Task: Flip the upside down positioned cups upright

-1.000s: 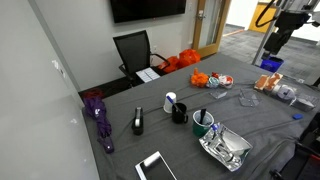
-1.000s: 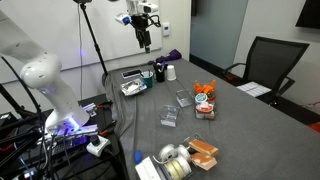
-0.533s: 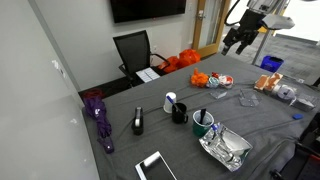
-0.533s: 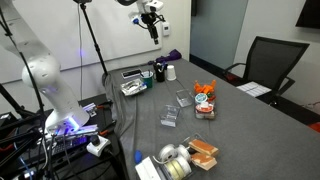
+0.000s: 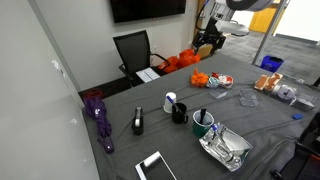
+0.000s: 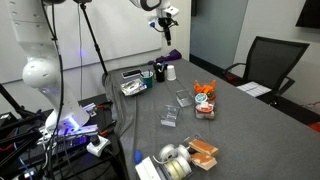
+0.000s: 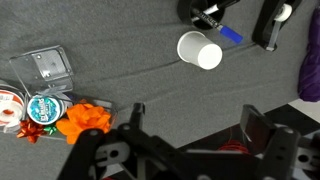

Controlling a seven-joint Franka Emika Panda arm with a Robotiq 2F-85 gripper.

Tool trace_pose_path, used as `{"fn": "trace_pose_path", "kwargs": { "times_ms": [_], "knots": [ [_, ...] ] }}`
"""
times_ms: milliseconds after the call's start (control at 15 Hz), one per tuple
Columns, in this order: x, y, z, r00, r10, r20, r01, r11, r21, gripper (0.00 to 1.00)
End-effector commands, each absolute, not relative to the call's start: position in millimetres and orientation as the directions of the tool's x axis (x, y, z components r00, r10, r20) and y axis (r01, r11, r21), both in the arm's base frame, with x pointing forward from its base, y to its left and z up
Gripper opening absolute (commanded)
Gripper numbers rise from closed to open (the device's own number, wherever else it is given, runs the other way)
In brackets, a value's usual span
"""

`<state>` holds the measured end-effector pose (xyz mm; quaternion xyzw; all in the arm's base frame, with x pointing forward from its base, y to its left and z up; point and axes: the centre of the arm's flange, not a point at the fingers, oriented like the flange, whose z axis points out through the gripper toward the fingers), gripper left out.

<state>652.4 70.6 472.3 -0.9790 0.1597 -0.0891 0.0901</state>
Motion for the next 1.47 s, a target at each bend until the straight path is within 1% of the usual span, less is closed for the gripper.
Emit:
{"fn": "trace_pose_path", "kwargs": {
  "times_ms": [0,200,267,333,800,1400],
  "knots": [
    [715,85,459,0.942,-0.319,0.101,-0.295,-0.934,-0.201,1.00],
    [733,97,439,0.948,-0.305,0.085,-0.285,-0.939,-0.193,1.00],
    [730,95,436,0.942,-0.324,0.091,-0.303,-0.933,-0.193,1.00],
    [710,92,433,0.944,-0.312,0.105,-0.287,-0.937,-0.201,1.00],
    [719,94,432,0.942,-0.319,0.105,-0.294,-0.934,-0.204,1.00],
    [749,157,367,0.936,-0.344,0.070,-0.336,-0.936,-0.106,1.00]
  ]
}}
